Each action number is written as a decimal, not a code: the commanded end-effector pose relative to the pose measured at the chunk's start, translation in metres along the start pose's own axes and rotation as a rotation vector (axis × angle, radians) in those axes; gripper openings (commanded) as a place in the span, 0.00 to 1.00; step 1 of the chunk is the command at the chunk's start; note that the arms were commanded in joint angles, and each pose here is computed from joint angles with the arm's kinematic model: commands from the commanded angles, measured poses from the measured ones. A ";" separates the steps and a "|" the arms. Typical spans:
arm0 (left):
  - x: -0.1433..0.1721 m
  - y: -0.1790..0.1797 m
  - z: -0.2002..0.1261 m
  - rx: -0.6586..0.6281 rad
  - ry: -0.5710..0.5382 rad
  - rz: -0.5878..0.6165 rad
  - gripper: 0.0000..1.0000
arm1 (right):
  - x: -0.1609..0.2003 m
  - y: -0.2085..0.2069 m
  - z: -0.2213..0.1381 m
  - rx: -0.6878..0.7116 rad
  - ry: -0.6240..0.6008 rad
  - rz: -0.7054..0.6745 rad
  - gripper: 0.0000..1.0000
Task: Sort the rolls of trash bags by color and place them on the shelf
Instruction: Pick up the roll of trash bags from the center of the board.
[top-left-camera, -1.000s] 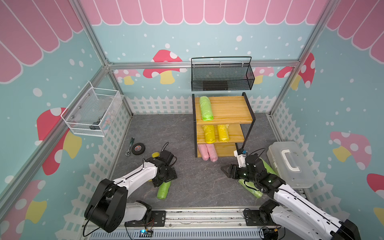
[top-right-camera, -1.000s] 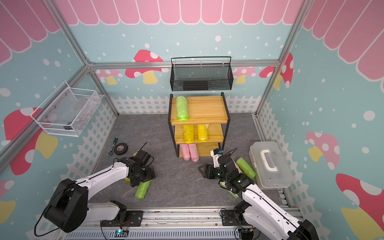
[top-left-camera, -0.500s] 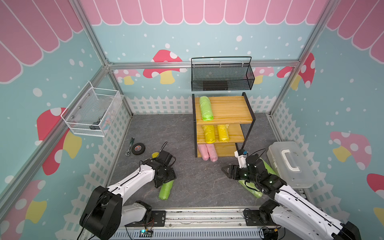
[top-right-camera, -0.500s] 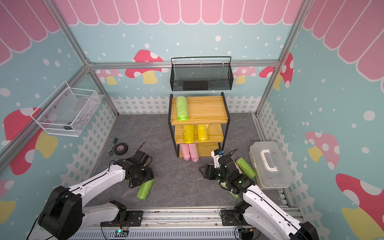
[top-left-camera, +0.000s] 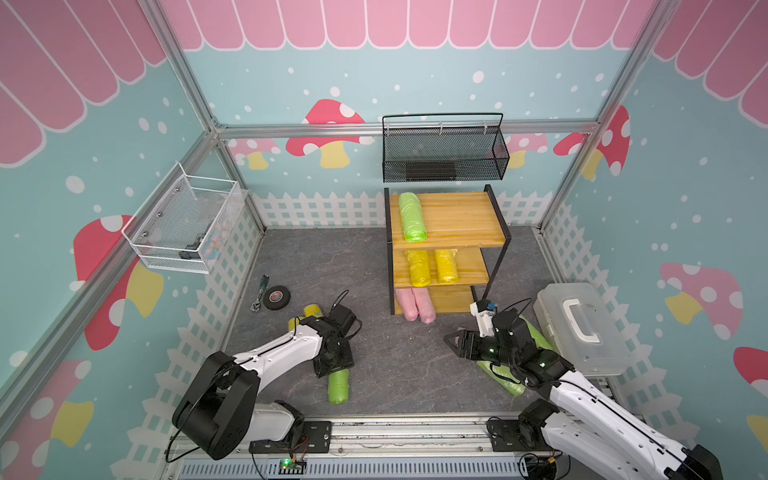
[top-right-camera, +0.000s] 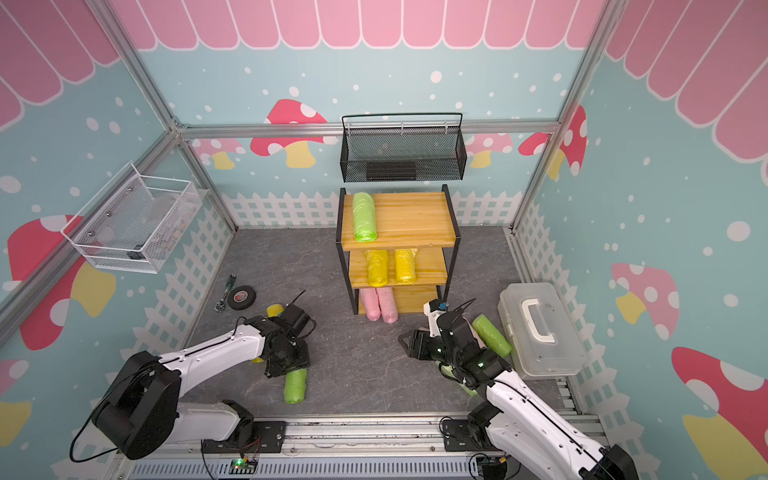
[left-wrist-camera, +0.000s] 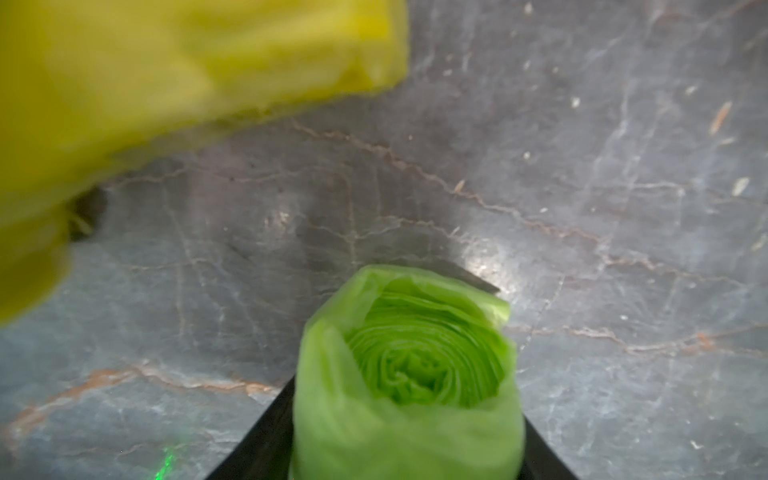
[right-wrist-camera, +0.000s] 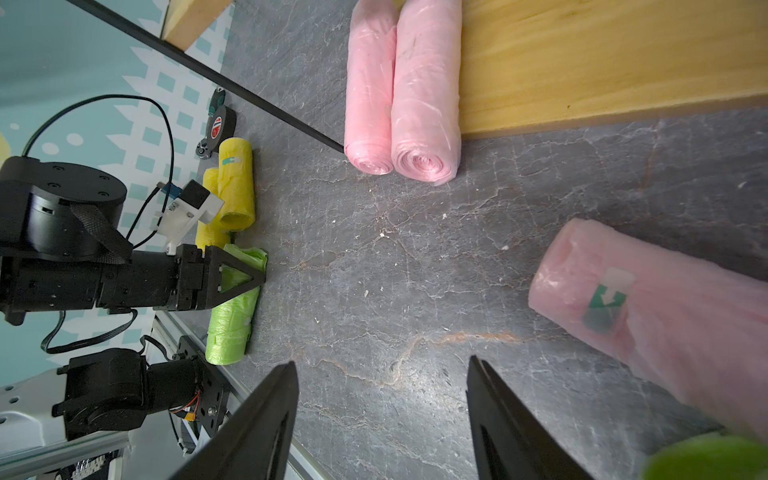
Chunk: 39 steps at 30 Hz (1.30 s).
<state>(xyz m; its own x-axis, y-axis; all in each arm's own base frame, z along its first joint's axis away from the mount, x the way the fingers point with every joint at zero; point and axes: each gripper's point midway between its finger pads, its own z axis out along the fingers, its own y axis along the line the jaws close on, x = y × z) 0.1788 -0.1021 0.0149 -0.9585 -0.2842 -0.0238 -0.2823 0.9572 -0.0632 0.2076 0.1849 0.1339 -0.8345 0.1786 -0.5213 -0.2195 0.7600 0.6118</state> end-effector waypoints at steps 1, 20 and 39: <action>0.000 -0.003 0.003 -0.003 0.006 0.007 0.48 | 0.001 -0.002 -0.001 0.017 0.006 0.012 0.67; -0.019 -0.070 -0.094 0.548 -0.208 -0.170 0.00 | -0.019 0.058 -0.013 -0.153 0.085 -0.156 0.85; -0.026 -0.087 -0.174 0.912 -0.278 -0.439 0.00 | 0.017 0.195 -0.015 -0.415 0.057 -0.418 0.92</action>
<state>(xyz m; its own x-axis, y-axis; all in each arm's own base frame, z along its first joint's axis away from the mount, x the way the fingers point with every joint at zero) 0.2161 -0.1653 0.1695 -0.7373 -0.6727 -0.0626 -0.3787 0.4882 -0.7862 0.1338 0.3115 0.2256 -0.7305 -0.1787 -0.6591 -0.6517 0.4709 0.5946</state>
